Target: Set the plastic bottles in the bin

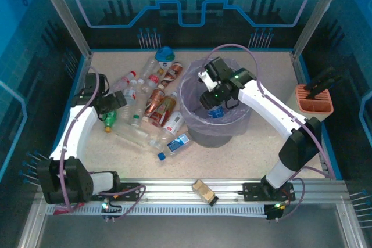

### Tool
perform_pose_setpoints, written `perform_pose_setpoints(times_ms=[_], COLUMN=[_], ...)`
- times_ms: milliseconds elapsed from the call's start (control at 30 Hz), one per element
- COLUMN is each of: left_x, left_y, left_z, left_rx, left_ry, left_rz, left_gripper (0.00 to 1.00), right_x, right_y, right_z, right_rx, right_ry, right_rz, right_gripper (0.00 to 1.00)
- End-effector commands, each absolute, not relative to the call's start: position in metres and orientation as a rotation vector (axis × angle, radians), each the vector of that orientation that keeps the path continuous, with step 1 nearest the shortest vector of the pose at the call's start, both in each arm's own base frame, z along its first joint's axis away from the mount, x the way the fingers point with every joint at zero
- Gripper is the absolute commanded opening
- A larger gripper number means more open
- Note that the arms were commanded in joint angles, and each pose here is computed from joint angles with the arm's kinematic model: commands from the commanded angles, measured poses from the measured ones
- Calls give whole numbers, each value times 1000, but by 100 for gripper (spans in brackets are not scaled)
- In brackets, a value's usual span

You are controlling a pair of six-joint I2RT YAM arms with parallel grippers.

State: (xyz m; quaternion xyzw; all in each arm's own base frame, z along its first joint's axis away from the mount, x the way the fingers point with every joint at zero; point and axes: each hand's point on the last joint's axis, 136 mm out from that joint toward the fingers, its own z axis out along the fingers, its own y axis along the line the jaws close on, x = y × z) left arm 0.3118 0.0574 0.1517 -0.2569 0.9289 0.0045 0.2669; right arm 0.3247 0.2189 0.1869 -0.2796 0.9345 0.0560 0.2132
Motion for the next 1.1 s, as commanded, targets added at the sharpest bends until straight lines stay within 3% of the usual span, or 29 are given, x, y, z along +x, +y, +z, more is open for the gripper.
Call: perform_pose_setpoints(times_ms=[0,100,267,533,833,1067], left_x=[312,312,310,306,309,305], left_y=[69,74,83,94,89,88], left_z=[138,127,110,88,63,47], left_rx=[-703,-693,-705,-851,-858,-921], left_ry=[2529,2573,2628,2649,2727,2740], left_rz=[47,66,105,32,-23,-26], left_gripper=[95,97,97,90,86,78], right_x=[335,334,334,327,307,304], right_y=[231,234,232,220,218,221], right_z=[177,163,161,207,295,363], right_rx=[-722,-706,-683,-605,-542,-417], right_ry=[2506,2499,2490,2438,2256,2084], right_rz=[217,249,262,317,496,684], right_gripper=[39,45,65,88,91,94])
